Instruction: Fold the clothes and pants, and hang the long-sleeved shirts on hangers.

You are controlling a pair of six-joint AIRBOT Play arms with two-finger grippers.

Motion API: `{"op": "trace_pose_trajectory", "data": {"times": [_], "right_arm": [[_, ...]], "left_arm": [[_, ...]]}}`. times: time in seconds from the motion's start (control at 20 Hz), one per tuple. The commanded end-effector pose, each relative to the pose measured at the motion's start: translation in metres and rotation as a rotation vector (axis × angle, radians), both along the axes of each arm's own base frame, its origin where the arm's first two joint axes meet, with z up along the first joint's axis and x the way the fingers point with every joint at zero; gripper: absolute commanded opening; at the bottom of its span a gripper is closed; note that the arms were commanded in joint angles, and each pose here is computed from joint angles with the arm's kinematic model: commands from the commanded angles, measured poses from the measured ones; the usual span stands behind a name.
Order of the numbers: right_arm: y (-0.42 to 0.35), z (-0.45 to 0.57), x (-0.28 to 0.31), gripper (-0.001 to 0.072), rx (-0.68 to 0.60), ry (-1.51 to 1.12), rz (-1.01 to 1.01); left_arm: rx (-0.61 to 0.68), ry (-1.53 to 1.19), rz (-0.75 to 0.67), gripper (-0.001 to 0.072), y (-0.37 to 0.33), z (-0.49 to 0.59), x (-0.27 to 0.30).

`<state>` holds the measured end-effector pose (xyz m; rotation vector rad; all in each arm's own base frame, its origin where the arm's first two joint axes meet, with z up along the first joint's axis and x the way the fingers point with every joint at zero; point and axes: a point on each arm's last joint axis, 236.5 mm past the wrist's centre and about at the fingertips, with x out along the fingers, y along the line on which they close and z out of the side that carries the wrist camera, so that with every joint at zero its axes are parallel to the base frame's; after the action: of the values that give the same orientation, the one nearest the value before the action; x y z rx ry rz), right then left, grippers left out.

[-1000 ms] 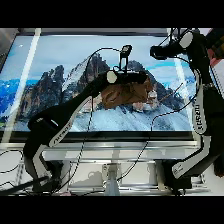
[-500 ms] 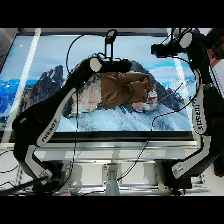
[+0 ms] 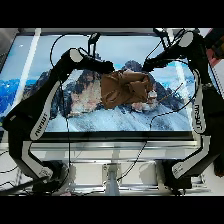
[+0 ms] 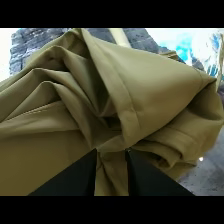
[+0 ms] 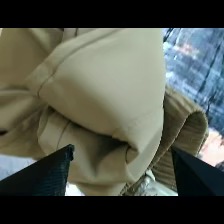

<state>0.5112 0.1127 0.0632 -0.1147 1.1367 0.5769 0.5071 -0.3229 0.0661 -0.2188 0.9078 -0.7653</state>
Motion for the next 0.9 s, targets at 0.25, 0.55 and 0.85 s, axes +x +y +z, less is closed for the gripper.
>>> {"op": "trace_pose_trajectory", "data": {"times": [0.25,0.55,0.85], "right_arm": [[0.009,-0.024,-0.033,0.0673,-0.065,0.126,0.111],[-0.003,-0.068,0.009,0.0664,-0.191,0.073,-0.084],[-0.048,-0.079,0.035,0.0562,-0.193,0.047,-0.274]], "left_arm": [[-0.005,0.033,-0.014,0.02,0.001,-0.002,-0.006],[-0.005,0.032,-0.014,0.02,0.001,-0.002,-0.006],[-0.004,0.032,-0.014,0.02,0.002,-0.003,-0.006]]}}
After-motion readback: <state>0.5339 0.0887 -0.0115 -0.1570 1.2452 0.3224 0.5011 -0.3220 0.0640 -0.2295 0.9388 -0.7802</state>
